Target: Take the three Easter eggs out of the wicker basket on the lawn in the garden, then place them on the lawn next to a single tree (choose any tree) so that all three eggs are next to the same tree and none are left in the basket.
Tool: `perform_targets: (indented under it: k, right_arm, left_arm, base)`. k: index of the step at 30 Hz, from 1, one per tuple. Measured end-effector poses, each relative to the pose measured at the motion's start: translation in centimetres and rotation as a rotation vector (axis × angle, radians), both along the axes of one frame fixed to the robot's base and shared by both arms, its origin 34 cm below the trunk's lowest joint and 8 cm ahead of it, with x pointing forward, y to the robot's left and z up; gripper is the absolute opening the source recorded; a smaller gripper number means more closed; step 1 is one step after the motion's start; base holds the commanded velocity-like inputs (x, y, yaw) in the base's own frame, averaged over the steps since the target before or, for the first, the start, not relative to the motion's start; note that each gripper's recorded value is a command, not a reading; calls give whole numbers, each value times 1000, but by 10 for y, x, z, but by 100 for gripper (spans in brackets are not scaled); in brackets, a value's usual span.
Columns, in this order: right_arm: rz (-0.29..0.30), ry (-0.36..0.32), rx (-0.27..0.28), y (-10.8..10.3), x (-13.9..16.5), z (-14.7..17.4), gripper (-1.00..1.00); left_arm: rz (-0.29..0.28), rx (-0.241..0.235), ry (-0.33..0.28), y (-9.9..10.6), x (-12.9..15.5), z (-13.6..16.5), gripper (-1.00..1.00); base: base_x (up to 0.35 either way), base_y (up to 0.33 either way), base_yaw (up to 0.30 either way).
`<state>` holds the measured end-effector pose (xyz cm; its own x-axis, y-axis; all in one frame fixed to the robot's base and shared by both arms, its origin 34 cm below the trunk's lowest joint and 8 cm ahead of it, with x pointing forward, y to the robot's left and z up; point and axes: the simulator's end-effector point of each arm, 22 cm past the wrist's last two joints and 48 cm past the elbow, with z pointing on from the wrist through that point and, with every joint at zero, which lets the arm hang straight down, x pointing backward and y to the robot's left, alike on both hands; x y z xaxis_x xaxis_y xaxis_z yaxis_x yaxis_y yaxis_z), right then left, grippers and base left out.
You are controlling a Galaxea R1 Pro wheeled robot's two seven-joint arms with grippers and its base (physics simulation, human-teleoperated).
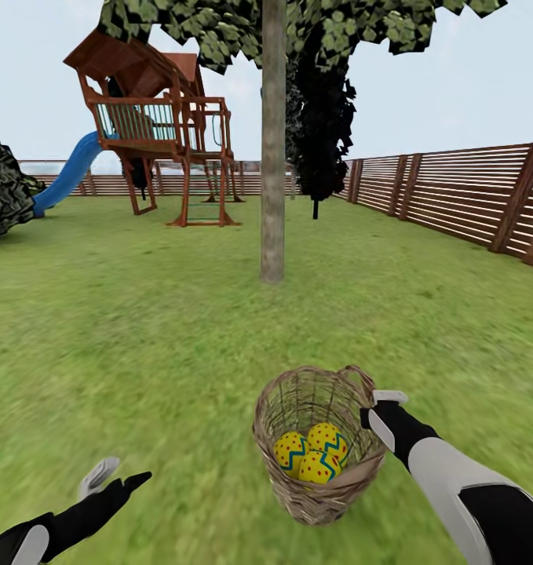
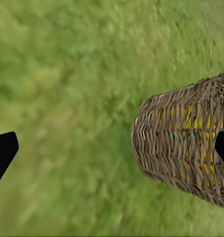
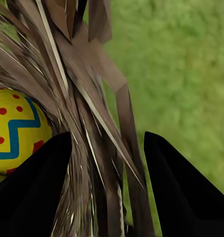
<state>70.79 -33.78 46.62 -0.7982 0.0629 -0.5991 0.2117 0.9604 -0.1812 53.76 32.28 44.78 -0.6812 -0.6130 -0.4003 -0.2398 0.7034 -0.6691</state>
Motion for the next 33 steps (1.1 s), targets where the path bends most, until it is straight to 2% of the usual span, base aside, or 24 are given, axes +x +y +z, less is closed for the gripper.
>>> perform_targets:
  k: [25, 33]
  right_arm:
    - [0, 1, 1, 0, 0, 0, -100]
    - [0, 1, 1, 0, 0, 0, -100]
  left_arm:
    - [1, 1, 0, 0, 0, 0, 100]
    - [2, 3, 3, 1, 0, -1, 100]
  base:
    - [335, -37, 0]
    - [339, 118, 0]
